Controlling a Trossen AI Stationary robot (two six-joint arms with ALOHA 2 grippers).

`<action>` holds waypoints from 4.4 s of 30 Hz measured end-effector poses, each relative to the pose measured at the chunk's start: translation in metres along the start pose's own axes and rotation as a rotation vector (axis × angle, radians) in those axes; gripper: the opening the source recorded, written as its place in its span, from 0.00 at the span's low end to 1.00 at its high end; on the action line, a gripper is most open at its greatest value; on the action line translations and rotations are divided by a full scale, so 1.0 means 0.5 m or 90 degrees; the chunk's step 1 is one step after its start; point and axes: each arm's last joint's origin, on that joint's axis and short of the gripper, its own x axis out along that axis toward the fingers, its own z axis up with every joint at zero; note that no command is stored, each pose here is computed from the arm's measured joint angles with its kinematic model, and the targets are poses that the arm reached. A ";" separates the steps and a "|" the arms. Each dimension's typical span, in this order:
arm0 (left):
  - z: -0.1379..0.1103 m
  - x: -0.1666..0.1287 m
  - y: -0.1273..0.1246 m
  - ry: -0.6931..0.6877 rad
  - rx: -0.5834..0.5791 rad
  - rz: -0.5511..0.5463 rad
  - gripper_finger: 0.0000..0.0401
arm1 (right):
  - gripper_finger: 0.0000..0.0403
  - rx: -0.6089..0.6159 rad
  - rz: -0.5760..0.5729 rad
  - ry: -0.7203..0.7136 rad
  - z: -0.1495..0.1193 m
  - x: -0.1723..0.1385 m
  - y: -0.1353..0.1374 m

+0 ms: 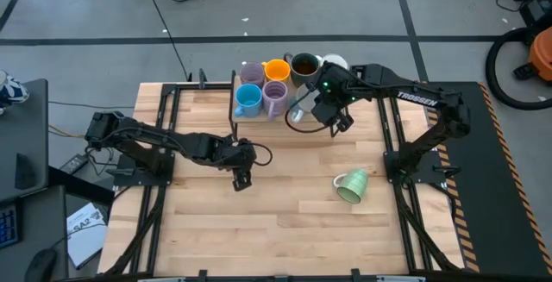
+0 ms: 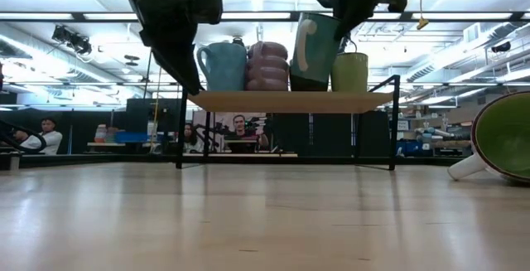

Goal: Place coffee mugs
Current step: Put the blue mug on the shelf, then put the light green mug on the shelf

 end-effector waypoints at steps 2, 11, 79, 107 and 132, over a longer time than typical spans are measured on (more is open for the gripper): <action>0.001 0.001 0.003 0.000 -0.003 0.002 0.42 | 0.10 0.006 0.006 -0.012 -0.004 0.000 -0.002; 0.005 0.001 0.005 -0.009 -0.008 0.000 0.42 | 0.10 0.018 0.021 -0.042 -0.020 0.000 -0.010; 0.010 0.001 0.003 -0.026 -0.012 -0.007 0.42 | 0.29 0.032 -0.066 0.000 -0.036 0.034 -0.027; 0.010 0.002 0.003 -0.025 -0.012 -0.007 0.42 | 0.42 0.094 -0.095 -0.020 -0.031 0.034 -0.037; 0.011 0.001 0.002 -0.028 -0.012 -0.008 0.42 | 0.42 0.081 -0.176 -0.128 0.032 -0.070 -0.012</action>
